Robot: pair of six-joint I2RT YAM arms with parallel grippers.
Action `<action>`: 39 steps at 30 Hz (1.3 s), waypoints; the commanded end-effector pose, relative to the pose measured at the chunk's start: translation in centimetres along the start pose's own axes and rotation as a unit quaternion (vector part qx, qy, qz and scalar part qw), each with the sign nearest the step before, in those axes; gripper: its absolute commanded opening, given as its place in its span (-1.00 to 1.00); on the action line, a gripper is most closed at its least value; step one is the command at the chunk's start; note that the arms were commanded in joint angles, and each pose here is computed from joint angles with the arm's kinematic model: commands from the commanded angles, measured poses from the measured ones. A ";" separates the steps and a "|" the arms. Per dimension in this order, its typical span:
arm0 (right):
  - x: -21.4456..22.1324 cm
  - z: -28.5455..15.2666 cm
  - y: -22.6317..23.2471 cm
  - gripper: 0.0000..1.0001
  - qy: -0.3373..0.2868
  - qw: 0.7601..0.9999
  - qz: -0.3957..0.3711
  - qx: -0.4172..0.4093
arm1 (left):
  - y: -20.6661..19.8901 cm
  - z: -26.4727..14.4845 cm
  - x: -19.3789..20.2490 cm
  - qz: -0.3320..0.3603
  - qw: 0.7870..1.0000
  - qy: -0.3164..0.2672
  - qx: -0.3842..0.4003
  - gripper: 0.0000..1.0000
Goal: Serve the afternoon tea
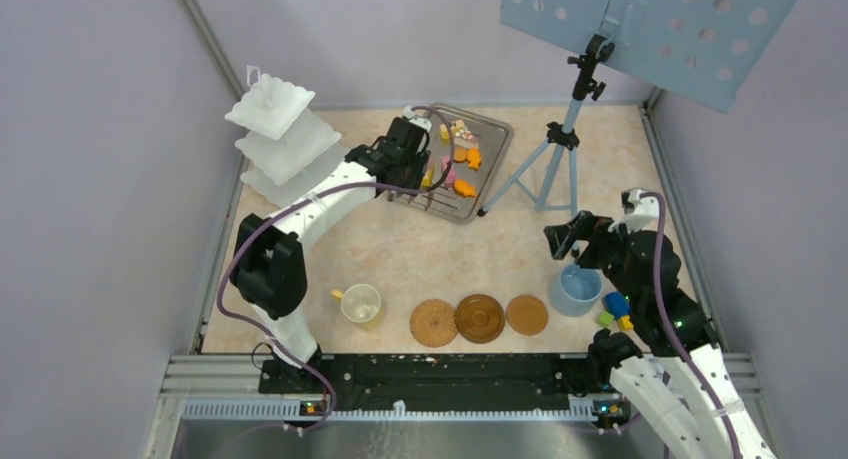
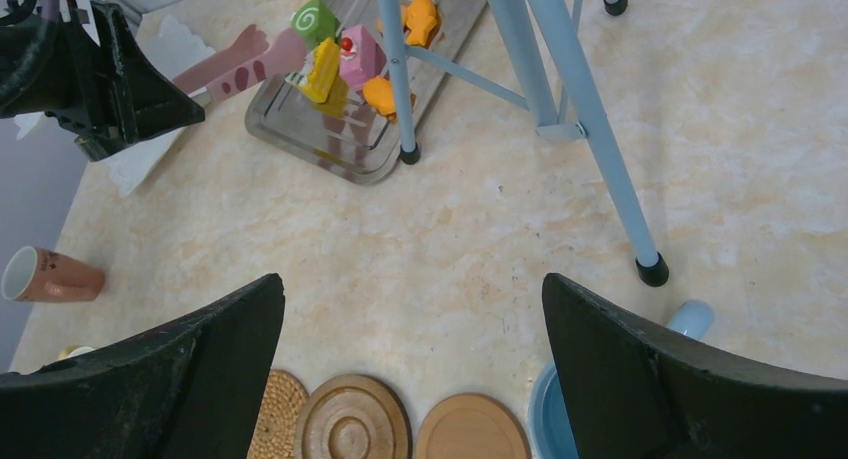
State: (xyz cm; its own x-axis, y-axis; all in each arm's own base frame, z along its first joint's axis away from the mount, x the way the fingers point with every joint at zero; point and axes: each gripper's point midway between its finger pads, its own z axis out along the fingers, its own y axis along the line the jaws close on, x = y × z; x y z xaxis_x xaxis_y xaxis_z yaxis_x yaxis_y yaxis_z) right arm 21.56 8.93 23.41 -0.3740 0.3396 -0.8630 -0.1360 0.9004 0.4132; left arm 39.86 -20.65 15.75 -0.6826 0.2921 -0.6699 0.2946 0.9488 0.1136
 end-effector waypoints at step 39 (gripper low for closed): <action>-1.1 -0.1 0.8 0.97 -0.020 1.000 -0.004 -0.015 | -0.9 3.8 0.4 -0.033 0.999 -0.001 0.025 0.17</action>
State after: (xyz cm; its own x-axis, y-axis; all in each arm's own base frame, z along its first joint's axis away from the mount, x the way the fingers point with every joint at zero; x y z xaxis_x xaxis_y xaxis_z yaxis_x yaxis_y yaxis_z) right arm 21.55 8.93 23.40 -0.3744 0.3398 -0.8628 -0.1357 0.9004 0.4135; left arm 41.41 -21.51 12.88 -0.7065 0.2616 -0.6576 0.2971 0.9530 0.0600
